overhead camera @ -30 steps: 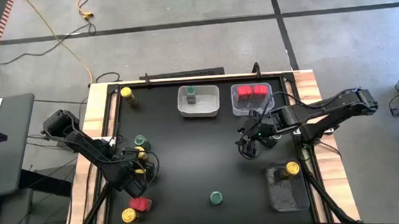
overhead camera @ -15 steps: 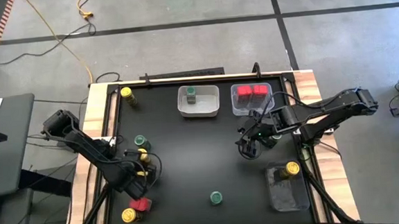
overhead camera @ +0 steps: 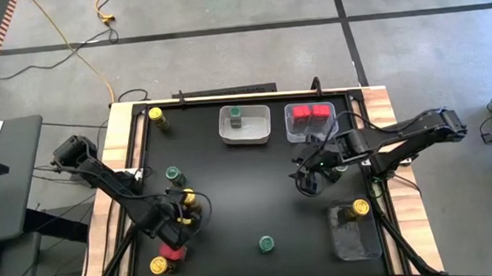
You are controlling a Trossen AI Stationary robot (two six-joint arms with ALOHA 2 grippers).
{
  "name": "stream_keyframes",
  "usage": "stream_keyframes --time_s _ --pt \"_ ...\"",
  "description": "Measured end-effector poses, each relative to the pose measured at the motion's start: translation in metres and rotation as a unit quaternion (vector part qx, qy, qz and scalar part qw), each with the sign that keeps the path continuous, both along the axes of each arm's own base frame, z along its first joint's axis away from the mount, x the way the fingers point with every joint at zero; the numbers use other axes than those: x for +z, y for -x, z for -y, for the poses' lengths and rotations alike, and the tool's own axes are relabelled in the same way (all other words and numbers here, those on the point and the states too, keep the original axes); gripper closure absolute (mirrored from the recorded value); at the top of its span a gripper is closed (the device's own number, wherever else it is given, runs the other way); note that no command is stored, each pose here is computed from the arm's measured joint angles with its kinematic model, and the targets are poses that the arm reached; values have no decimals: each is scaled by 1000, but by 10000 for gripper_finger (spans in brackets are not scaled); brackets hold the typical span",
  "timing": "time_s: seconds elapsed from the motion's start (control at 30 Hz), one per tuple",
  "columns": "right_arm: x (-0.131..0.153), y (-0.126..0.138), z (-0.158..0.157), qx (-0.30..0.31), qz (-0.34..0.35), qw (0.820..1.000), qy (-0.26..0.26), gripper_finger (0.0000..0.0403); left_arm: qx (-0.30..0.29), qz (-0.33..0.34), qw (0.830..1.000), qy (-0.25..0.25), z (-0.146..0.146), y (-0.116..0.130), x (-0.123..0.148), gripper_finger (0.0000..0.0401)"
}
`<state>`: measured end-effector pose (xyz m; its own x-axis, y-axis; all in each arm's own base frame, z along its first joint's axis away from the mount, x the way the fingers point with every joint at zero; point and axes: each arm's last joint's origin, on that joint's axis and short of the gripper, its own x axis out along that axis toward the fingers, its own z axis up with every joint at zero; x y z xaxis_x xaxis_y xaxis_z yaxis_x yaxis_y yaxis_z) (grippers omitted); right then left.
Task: Sort spices by type
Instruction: Put the middle yellow seasoning can into the black bin
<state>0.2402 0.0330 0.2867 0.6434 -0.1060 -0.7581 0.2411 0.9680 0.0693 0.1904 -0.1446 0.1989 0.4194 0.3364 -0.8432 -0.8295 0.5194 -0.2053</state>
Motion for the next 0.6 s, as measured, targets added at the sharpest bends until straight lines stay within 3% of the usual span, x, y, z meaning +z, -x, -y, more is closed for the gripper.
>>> stream_keyframes --time_s 0.37,0.6 --pt "51 3 0 100 24 991 85 121 -151 -6 984 -95 -45 -62 37 223" --pt "62 29 5 63 -93 992 59 121 -227 46 967 -111 -84 -98 66 223"
